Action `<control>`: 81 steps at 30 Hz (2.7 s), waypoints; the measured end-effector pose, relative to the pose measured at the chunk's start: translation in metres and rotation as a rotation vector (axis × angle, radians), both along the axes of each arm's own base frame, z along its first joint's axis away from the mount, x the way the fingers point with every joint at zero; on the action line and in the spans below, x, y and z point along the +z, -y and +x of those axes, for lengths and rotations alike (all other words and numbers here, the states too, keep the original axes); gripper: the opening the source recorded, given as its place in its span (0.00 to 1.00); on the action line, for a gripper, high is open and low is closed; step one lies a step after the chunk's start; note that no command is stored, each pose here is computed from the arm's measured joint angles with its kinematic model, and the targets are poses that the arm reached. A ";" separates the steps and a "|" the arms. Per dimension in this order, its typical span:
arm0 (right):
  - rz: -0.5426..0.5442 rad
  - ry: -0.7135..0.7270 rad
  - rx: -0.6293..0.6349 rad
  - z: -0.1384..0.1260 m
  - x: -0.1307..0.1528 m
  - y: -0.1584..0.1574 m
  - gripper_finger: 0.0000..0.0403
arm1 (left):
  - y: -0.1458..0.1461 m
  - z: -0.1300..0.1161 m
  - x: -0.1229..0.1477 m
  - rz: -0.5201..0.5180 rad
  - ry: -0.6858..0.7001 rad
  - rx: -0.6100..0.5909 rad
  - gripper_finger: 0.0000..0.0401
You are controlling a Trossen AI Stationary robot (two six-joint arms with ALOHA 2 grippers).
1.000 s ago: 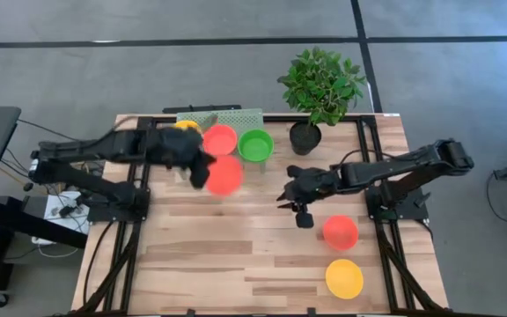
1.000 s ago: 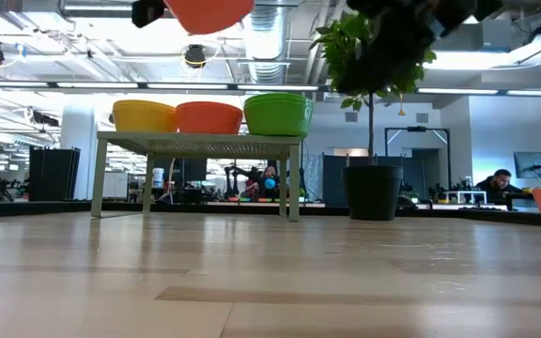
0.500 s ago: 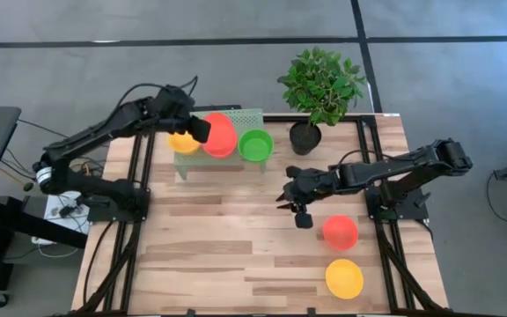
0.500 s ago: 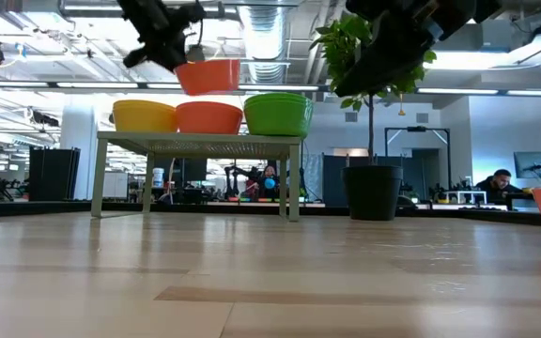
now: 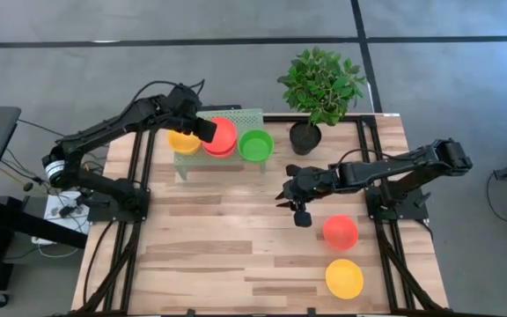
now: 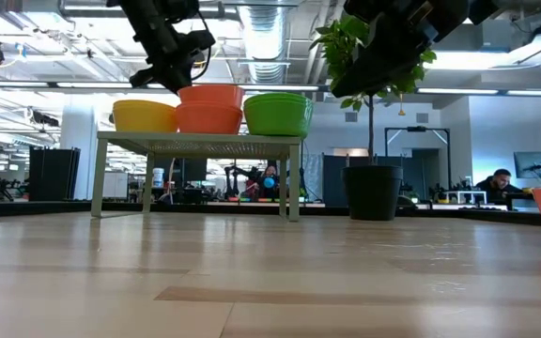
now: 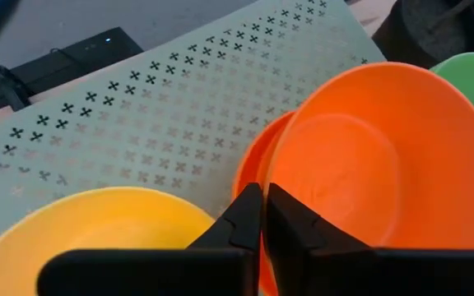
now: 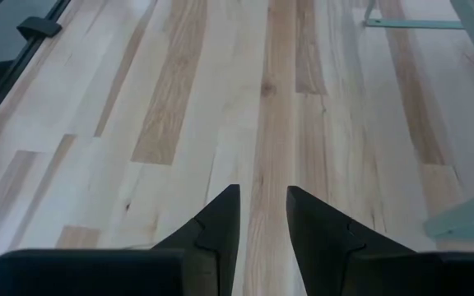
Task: Pick & Place Mini bowls
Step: Stack the orange bowl on top of the orange bowl on the shelf
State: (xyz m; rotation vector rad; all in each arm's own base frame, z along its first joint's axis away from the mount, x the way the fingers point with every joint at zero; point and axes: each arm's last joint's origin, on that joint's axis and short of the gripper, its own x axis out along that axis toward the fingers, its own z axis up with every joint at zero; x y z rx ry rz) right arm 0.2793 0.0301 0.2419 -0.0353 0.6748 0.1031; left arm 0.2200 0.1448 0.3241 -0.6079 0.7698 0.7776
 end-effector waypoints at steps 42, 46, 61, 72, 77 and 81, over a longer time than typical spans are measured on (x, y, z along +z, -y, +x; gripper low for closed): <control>0.001 0.002 0.003 0.000 0.000 -0.001 0.24 | 0.046 -0.025 0.044 0.169 0.146 -0.272 0.24; 0.076 -0.008 -0.052 0.000 0.000 -0.003 0.24 | 0.083 -0.027 0.060 0.240 0.239 -0.450 0.24; 0.418 -0.326 -0.332 -0.028 -0.017 -0.048 0.24 | 0.192 -0.008 -0.018 0.374 0.334 -0.944 0.24; 0.490 -0.619 -0.794 -0.072 -0.032 -0.074 0.24 | 0.207 -0.008 -0.058 0.393 0.431 -0.986 0.24; 0.533 -0.653 -0.903 -0.080 -0.033 -0.080 0.24 | 0.204 -0.007 -0.057 0.404 0.441 -0.966 0.24; 0.578 -0.651 -0.966 -0.082 -0.033 -0.084 0.24 | 0.201 -0.006 -0.057 0.407 0.439 -0.953 0.24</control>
